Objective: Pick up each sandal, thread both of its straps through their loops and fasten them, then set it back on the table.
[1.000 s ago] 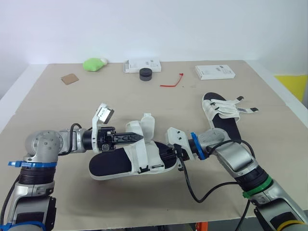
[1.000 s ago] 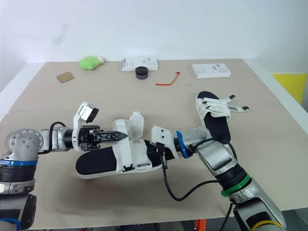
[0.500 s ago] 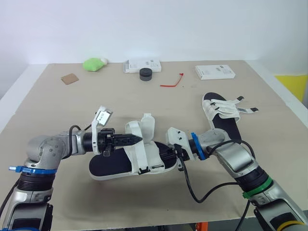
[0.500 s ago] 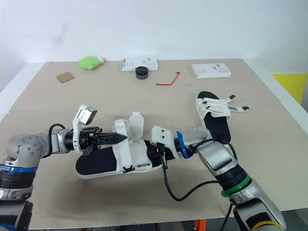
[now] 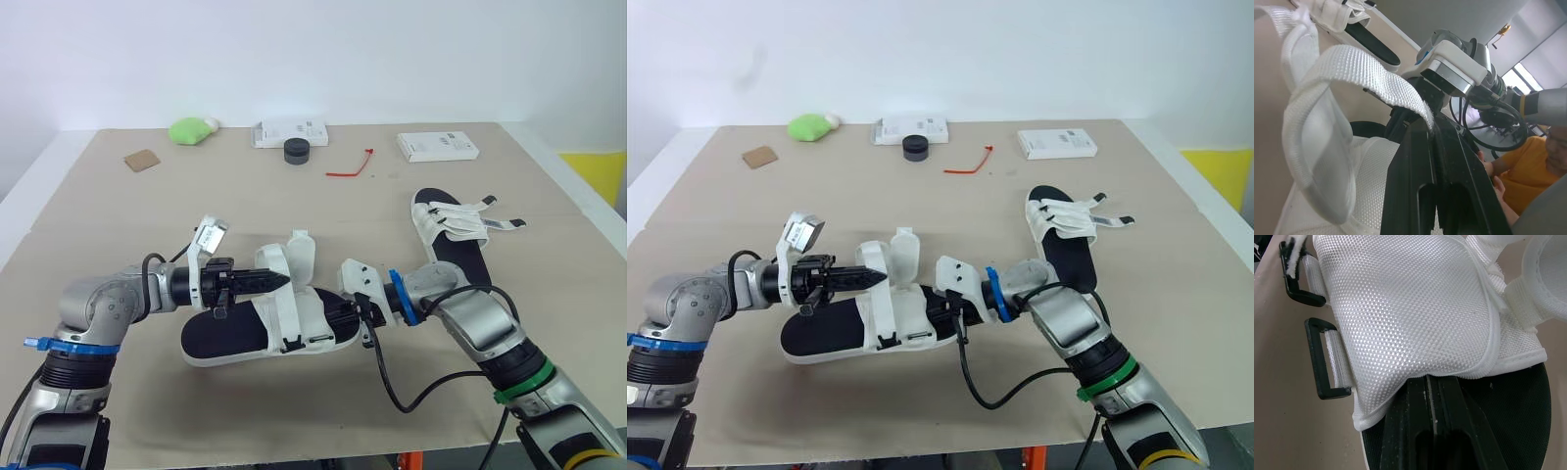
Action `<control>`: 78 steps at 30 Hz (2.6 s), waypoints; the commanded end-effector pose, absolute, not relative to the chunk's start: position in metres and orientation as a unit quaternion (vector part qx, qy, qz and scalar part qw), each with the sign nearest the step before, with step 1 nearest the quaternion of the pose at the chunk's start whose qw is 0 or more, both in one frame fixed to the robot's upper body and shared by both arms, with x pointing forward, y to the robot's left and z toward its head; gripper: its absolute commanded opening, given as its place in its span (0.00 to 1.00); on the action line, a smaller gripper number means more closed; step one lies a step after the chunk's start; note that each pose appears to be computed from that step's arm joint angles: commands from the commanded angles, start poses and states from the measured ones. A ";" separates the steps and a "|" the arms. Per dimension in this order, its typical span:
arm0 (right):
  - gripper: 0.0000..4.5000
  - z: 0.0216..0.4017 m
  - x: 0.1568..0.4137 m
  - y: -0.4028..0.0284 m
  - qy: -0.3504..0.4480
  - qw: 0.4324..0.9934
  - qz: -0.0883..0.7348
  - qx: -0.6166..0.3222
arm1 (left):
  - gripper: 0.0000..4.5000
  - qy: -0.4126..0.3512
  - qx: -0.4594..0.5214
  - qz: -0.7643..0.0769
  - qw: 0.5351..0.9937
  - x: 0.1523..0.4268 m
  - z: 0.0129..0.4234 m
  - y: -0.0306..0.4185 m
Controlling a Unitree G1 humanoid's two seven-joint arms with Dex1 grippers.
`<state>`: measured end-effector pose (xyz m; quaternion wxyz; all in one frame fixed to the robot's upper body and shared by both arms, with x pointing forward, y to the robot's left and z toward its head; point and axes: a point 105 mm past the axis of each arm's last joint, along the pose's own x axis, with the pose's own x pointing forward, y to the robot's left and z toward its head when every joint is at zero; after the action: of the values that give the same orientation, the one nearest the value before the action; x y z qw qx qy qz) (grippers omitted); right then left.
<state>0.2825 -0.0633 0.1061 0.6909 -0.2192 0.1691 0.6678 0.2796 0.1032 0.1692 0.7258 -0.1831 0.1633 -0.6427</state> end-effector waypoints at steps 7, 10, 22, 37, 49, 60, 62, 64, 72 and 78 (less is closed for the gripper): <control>0.00 0.081 0.281 -0.071 0.223 0.691 0.650 -0.222 | 0.02 0.124 -0.133 -0.659 0.730 0.277 0.173 0.099; 0.00 0.081 0.281 -0.070 0.223 0.691 0.651 -0.222 | 0.02 0.116 -0.125 -0.655 0.736 0.279 0.172 0.099; 0.00 0.081 0.280 -0.071 0.223 0.691 0.651 -0.222 | 0.02 0.093 -0.100 -0.658 0.740 0.281 0.176 0.098; 0.00 0.080 0.280 -0.070 0.223 0.686 0.655 -0.224 | 0.02 0.087 -0.116 -0.638 0.756 0.289 0.182 0.107; 0.00 0.080 0.280 -0.069 0.223 0.684 0.657 -0.225 | 0.02 0.117 -0.143 -0.657 0.731 0.273 0.183 0.103; 0.00 0.080 0.279 -0.070 0.224 0.685 0.656 -0.224 | 0.02 0.118 -0.156 -0.642 0.741 0.280 0.183 0.104; 0.00 0.079 0.279 -0.069 0.224 0.684 0.656 -0.224 | 0.02 0.111 -0.176 -0.637 0.742 0.285 0.192 0.103; 0.00 0.079 0.279 -0.069 0.224 0.684 0.657 -0.224 | 0.02 0.111 -0.188 -0.639 0.738 0.286 0.197 0.102; 0.00 0.078 0.278 -0.068 0.225 0.683 0.658 -0.222 | 0.02 0.142 -0.180 -0.640 0.733 0.278 0.186 0.108; 0.00 0.077 0.277 -0.069 0.228 0.682 0.658 -0.222 | 0.02 0.151 -0.194 -0.643 0.726 0.275 0.184 0.108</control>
<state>0.2819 -0.0616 0.1070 0.6873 -0.2210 0.1680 0.6712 0.2802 0.1101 0.1758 0.7344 -0.1968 0.1621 -0.6290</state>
